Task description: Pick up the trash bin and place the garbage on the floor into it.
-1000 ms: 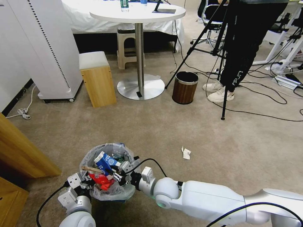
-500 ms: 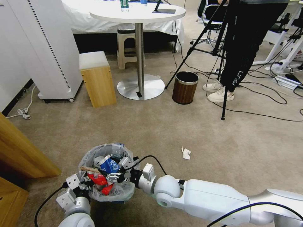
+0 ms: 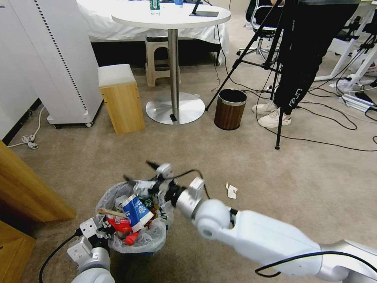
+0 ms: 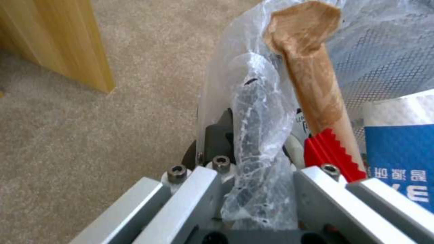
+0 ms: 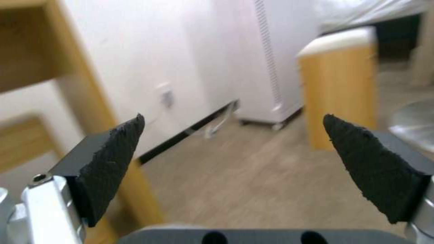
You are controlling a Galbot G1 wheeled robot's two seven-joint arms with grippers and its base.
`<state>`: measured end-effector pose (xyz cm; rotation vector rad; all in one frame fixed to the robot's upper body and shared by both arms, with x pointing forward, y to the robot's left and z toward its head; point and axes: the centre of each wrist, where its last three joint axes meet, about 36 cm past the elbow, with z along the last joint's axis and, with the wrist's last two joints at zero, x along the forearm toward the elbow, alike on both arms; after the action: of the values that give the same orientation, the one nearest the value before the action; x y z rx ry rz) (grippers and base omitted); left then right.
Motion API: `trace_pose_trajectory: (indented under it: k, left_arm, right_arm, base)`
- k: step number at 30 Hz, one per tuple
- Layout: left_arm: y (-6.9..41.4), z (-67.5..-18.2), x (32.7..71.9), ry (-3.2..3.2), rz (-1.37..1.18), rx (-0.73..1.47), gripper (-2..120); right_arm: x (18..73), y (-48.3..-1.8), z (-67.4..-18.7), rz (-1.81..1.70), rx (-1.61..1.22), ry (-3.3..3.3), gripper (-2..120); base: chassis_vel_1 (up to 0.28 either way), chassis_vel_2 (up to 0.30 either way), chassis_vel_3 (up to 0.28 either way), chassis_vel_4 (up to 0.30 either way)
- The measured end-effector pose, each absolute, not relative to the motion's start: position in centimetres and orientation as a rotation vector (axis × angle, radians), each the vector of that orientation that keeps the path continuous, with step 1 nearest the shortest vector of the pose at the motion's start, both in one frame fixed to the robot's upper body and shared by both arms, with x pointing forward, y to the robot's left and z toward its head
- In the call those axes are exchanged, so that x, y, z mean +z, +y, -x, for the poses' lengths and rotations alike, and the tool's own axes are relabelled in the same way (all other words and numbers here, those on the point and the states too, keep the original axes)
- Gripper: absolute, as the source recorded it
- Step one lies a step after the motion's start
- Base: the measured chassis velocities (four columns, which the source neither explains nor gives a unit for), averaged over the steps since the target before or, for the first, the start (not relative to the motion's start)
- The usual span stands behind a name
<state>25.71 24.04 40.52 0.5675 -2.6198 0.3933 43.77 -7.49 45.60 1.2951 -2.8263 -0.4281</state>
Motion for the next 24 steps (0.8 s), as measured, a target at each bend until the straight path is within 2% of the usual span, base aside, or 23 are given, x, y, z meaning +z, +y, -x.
trace_pose_trajectory:
  k: [6, 14, 19, 22, 24]
  left_arm:
    - [24.2, -25.5, 40.9, -2.627, -0.562, 0.384, 1]
    - [24.4, -25.4, 41.0, -2.629, -0.561, 0.372, 1]
    - [24.5, -25.5, 41.0, -2.634, -0.564, 0.367, 1]
    - [24.3, -25.5, 40.8, -2.648, -0.573, 0.321, 1]
    - [24.3, -25.5, 40.8, -2.648, -0.571, 0.317, 1]
  right_arm:
    - [48.7, -11.7, -46.9, -1.095, -0.482, -3.011, 100]
    - [51.6, -17.0, -48.8, -0.85, -0.47, -3.201, 100]
    - [51.4, -21.2, -49.1, -0.564, -0.248, -3.302, 100]
    - [49.2, -24.6, -48.0, -0.267, -0.05, -3.295, 100]
    - [48.5, -25.3, -47.7, -0.216, -0.017, -3.286, 100]
  base:
    - [0.0, 0.0, 0.0, 0.0]
    - [0.0, 0.0, 0.0, 0.0]
    - [0.0, 0.0, 0.0, 0.0]
    - [0.0, 0.0, 0.0, 0.0]
    - [0.0, 0.0, 0.0, 0.0]
